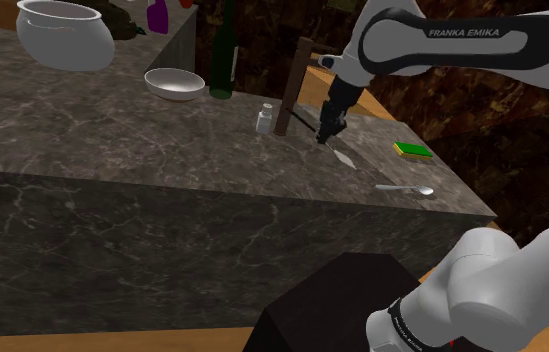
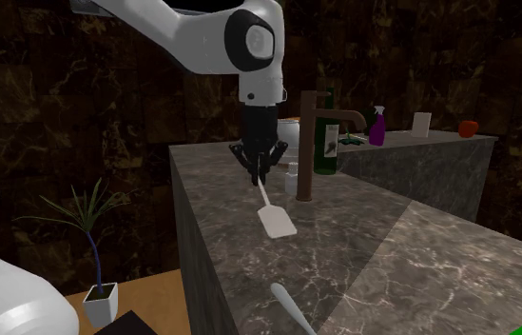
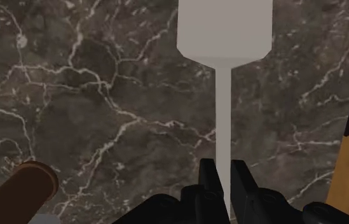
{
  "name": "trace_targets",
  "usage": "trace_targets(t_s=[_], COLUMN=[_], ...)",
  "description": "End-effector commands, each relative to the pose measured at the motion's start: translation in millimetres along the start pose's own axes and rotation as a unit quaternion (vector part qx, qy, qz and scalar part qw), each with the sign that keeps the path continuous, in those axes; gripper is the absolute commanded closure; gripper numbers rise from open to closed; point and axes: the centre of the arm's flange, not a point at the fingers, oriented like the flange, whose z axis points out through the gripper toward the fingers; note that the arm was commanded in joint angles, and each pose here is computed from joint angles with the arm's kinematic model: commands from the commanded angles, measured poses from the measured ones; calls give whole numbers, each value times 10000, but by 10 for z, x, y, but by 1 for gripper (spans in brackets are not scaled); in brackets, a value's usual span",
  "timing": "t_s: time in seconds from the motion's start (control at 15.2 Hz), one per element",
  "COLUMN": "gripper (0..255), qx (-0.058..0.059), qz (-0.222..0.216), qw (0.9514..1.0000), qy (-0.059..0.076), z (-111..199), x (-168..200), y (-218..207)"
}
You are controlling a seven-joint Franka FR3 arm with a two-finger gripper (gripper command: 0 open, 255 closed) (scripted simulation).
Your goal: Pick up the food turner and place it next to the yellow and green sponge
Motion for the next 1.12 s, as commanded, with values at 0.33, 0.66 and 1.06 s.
trace_targets(t_s=[0.33,0.66,1.06], gripper=[255,255,255], qx=[0,0,0], qz=[-7,-7,-7], qw=[10000,10000,10000], qy=[-2,-2,-2], z=[-67,-101,-141], x=[-705,-1196,-1786], y=[616,1055,1582])
